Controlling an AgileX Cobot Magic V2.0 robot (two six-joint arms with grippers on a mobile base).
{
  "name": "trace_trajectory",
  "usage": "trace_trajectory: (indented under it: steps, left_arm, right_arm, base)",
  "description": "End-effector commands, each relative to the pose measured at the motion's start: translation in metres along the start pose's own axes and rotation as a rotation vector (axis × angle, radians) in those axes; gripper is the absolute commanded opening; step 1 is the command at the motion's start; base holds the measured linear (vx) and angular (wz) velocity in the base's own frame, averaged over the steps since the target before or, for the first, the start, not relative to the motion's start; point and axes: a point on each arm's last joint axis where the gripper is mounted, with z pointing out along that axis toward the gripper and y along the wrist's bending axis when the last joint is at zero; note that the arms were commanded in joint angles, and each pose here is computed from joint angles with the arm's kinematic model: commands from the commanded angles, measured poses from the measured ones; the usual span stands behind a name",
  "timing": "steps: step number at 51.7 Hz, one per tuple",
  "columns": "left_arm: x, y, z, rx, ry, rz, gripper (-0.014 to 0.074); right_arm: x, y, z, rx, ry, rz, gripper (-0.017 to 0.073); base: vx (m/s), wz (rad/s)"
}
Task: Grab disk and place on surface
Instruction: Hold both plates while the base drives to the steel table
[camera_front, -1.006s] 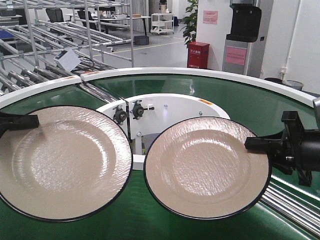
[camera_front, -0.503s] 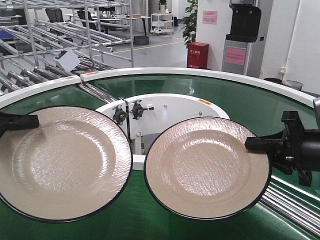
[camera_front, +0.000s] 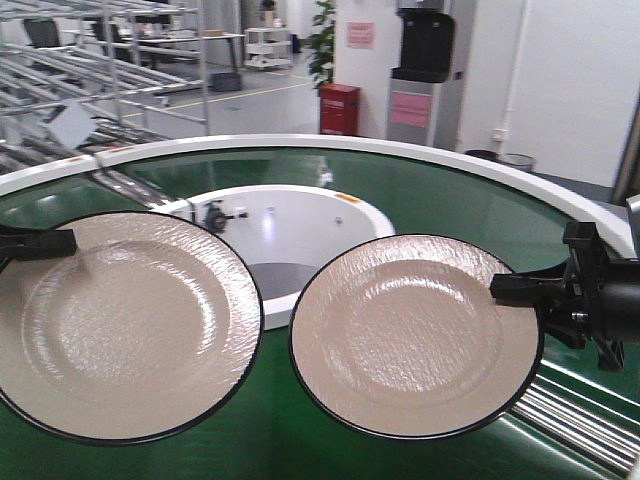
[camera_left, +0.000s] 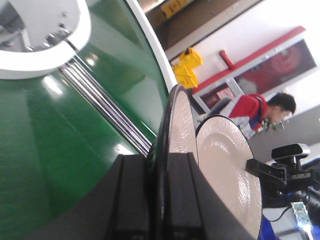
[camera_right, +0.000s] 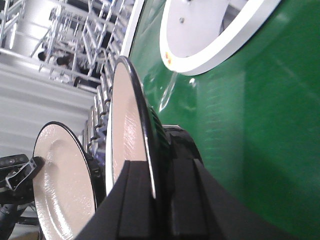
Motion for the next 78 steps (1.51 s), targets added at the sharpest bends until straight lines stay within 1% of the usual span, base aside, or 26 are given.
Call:
trace_trajectory:
  steps: [1, 53, 78]
  left_arm:
    - [-0.0070, -0.0348, -0.0090, 0.146, -0.079, -0.003, -0.0008]
    - [-0.0071, -0.0349, -0.0091, 0.147, -0.080, -0.004, -0.0008]
    - [-0.0071, -0.0349, -0.0090, 0.147, -0.080, -0.004, -0.0008]
  right_arm:
    - [-0.0050, 0.0328, -0.0121, -0.144, -0.069, 0.009, -0.0009]
    - [-0.0050, 0.0328, -0.0121, -0.144, -0.069, 0.009, -0.0009]
    - [-0.0050, 0.0328, -0.0121, -0.144, -0.069, 0.009, -0.0009]
  base:
    - [-0.11, -0.43]
    - [-0.14, -0.56]
    - [-0.05, -0.47]
